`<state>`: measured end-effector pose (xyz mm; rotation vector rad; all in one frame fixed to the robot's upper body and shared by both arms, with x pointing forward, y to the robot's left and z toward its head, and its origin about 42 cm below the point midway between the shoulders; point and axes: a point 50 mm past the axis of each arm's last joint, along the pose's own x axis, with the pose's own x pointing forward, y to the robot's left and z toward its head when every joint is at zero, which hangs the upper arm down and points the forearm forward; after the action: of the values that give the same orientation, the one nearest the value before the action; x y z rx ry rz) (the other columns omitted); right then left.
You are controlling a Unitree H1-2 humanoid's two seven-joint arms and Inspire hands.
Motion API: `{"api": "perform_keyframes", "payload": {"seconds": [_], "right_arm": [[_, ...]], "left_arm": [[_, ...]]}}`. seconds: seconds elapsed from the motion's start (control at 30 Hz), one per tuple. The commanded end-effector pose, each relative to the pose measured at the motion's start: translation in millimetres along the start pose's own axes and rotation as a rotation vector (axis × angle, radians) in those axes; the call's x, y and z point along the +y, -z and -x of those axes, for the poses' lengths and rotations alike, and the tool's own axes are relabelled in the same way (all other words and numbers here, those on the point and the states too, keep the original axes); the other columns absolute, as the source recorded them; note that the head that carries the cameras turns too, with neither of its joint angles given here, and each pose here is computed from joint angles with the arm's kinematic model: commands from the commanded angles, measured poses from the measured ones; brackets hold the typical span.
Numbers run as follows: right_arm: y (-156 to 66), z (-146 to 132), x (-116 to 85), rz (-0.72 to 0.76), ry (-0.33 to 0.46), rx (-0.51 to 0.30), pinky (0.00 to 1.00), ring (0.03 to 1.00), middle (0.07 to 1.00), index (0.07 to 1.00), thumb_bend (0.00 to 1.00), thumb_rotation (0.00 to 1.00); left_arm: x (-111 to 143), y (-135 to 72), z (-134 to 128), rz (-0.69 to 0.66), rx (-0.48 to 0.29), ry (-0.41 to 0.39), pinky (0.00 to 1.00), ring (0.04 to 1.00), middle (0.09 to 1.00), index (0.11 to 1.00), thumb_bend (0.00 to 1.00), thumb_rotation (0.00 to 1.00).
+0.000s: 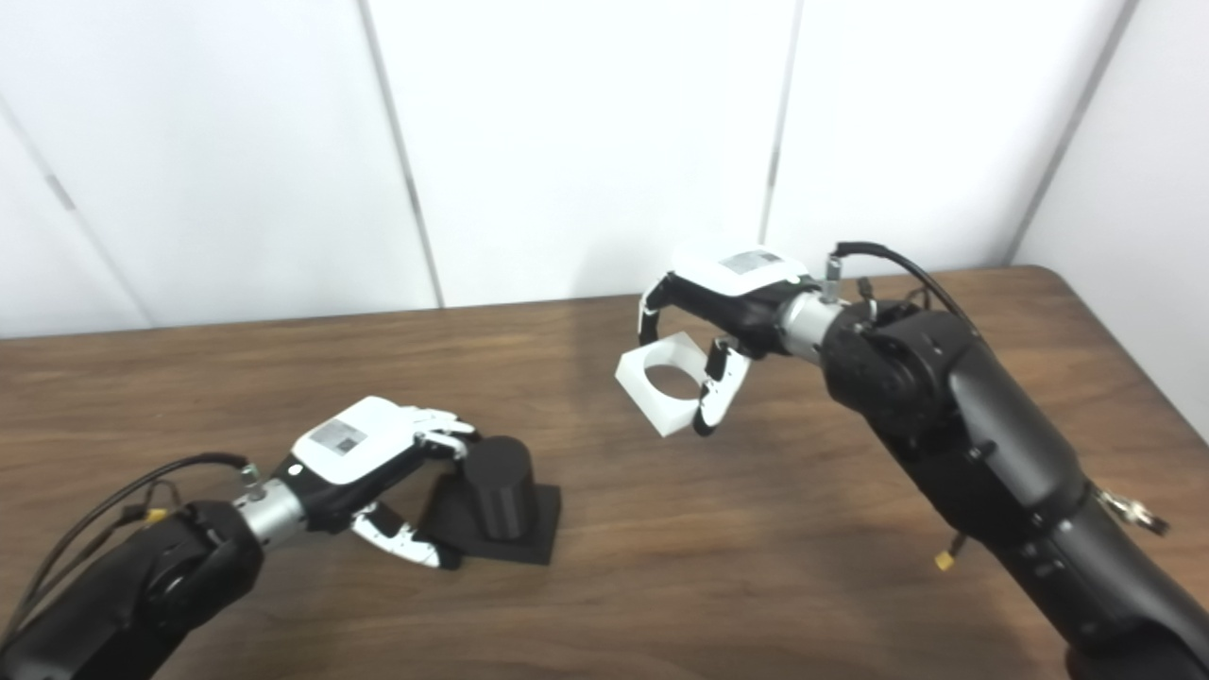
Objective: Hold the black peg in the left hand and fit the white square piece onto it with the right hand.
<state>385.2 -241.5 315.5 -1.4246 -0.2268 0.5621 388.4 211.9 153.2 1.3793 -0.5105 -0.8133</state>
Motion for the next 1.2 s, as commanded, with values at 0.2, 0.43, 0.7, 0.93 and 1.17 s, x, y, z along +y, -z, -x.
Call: {"api": "perform_keyframes", "payload": {"seconds": [0.2, 0.43, 0.7, 0.93, 1.17], "right_arm": [[-19, 4, -32, 0.048, 0.081, -0.121, 0.79, 0.830, 0.768, 0.478, 0.52, 0.13], [-32, 2, -32, 0.029, 0.092, -0.184, 0.77, 0.824, 0.764, 0.478, 0.52, 0.13], [-49, -8, -31, 0.026, 0.084, -0.220, 0.78, 0.828, 0.765, 0.478, 0.52, 0.13], [-62, -16, -26, -0.018, 0.096, -0.267, 0.78, 0.824, 0.760, 0.478, 0.52, 0.13], [-69, -19, -25, -0.045, 0.091, -0.278, 0.79, 0.832, 0.764, 0.478, 0.52, 0.13]], "left_arm": [[-40, -18, -8, -0.026, -0.006, 0.173, 0.80, 0.866, 0.835, 0.490, 0.52, 0.07], [-37, -24, -14, -0.033, 0.003, 0.192, 0.82, 0.889, 0.856, 0.491, 0.52, 0.08], [-36, -26, -17, -0.028, 0.009, 0.204, 0.84, 0.886, 0.859, 0.491, 0.52, 0.08], [-36, -28, -19, -0.048, 0.001, 0.213, 0.83, 0.887, 0.856, 0.491, 0.52, 0.08], [-36, -29, -22, -0.040, -0.001, 0.206, 0.84, 0.888, 0.854, 0.491, 0.52, 0.08]]}}
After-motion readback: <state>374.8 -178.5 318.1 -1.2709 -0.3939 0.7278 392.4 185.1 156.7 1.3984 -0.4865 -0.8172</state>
